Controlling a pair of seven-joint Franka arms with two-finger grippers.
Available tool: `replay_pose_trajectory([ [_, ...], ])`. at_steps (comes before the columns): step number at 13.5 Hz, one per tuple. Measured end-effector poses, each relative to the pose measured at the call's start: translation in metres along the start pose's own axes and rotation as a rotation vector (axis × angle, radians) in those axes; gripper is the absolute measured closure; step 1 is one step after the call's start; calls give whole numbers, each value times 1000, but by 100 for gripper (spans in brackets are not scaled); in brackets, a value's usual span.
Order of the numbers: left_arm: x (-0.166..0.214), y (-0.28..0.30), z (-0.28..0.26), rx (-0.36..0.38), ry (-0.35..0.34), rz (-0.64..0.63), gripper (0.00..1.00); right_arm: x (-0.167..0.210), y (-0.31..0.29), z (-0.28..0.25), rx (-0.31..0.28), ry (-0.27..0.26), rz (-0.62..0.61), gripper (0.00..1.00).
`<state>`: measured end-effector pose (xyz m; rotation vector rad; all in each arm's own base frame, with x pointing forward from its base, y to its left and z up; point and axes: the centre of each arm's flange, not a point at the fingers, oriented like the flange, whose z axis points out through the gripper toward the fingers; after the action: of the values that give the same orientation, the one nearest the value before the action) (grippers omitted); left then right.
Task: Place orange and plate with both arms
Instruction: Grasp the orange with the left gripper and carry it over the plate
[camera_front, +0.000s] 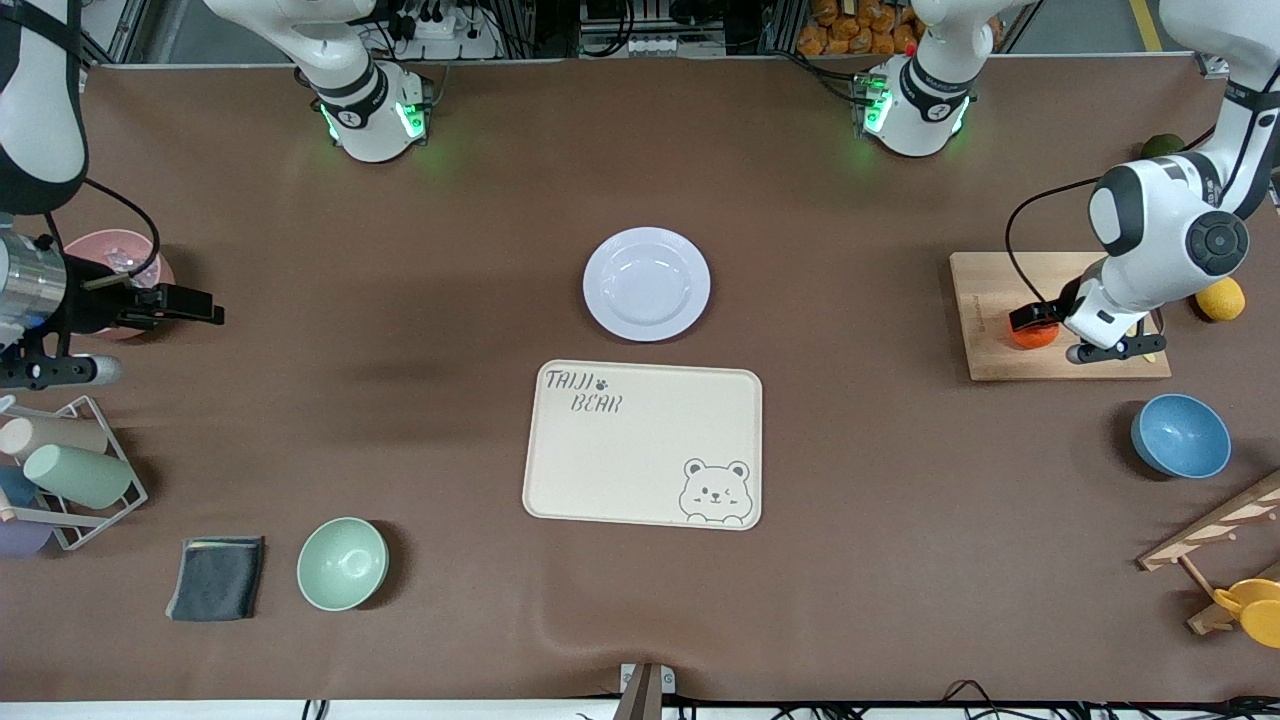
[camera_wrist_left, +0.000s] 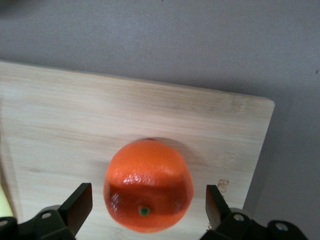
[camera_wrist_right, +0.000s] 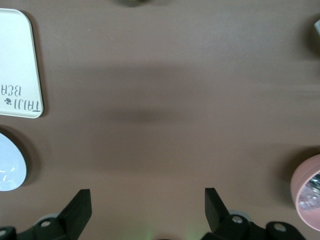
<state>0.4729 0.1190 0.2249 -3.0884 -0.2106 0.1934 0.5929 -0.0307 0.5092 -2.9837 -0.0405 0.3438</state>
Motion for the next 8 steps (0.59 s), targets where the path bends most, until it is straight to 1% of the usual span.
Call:
replay_pose_trajectory([
  [4, 1, 1, 11, 8, -4, 19, 0, 4, 2, 13, 47, -21, 11, 0],
  [6, 1, 2, 16, 6, -5, 21, 0, 6, 0, 20, 83, -32, 13, 0],
  [7, 1, 2, 19, 5, -7, 21, 4, 7, -1, 26, 101, -42, 15, 0],
  [8, 1, 2, 20, 4, -9, 22, 4, 8, -2, 33, 123, -52, 18, 0],
])
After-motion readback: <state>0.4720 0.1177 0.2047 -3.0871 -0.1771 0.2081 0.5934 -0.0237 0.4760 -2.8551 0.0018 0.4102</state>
